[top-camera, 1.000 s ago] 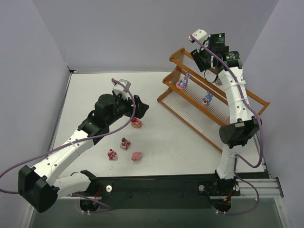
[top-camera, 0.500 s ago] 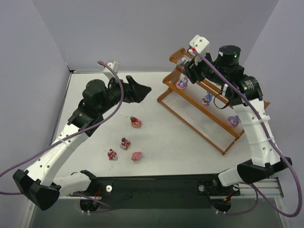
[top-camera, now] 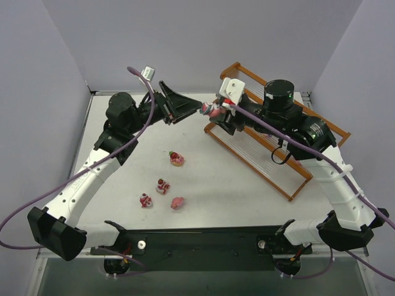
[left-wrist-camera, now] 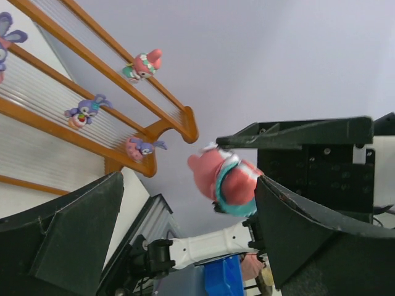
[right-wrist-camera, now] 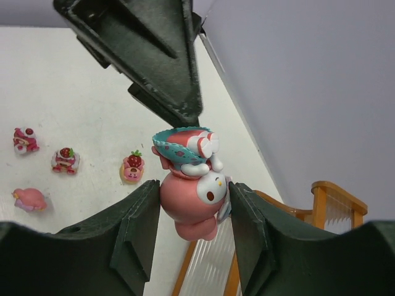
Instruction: Place and organize the plastic toys onto the shelf
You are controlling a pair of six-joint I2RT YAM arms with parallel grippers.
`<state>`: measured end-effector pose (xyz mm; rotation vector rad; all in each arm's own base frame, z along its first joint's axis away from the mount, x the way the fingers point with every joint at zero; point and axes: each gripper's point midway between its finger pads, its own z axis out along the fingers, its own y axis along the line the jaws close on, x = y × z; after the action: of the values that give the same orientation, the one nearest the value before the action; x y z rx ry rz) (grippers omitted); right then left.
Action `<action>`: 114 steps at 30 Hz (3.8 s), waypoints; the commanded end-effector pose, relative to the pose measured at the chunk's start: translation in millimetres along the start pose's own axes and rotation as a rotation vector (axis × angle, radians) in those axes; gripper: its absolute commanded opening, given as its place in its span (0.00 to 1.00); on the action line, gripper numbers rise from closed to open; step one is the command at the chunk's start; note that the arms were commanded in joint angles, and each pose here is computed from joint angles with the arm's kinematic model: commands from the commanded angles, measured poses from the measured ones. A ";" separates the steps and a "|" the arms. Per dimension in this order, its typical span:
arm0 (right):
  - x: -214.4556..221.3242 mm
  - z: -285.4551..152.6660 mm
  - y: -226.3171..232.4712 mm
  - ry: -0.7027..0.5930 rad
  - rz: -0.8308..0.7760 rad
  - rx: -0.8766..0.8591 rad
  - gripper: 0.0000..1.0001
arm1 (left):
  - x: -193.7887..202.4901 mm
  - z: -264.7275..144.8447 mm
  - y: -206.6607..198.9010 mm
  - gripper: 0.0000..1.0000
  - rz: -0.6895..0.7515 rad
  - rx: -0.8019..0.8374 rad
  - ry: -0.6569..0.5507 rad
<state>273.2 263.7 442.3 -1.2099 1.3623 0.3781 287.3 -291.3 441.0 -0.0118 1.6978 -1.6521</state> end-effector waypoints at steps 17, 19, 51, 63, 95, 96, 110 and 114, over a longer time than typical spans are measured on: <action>7.4 28.6 8.2 0.167 -0.406 0.128 0.00 | 8.4 -14.8 -31.3 0.69 -0.085 0.038 0.072; 4.5 26.7 8.6 0.157 -0.412 0.134 0.00 | 11.7 -15.8 -26.1 0.61 -0.087 0.023 0.076; -3.4 19.3 15.2 0.118 -0.439 0.153 0.00 | 18.3 -28.0 -20.5 0.84 -0.059 -0.033 0.067; -0.7 21.6 23.4 0.111 -0.430 0.111 0.00 | 11.0 -17.7 -27.3 0.85 -0.083 0.026 0.048; -23.4 -8.1 22.9 0.035 -0.241 0.145 0.85 | 4.5 -14.4 -43.8 0.00 -0.022 0.108 0.023; -30.0 -16.8 26.2 -0.005 -0.204 0.136 0.87 | 2.7 -16.0 -43.9 0.00 -0.010 0.094 0.015; -99.4 -40.9 -21.0 -0.371 1.023 0.054 0.87 | -29.5 -47.4 -77.9 0.00 0.276 0.172 -0.249; -116.8 -12.1 -23.1 -0.495 1.274 -0.122 0.80 | -33.4 -56.1 -95.1 0.00 0.350 0.255 -0.306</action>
<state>257.6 245.7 543.1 -0.3260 1.4828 0.9914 250.2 -254.9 493.4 0.0631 1.4184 -1.5379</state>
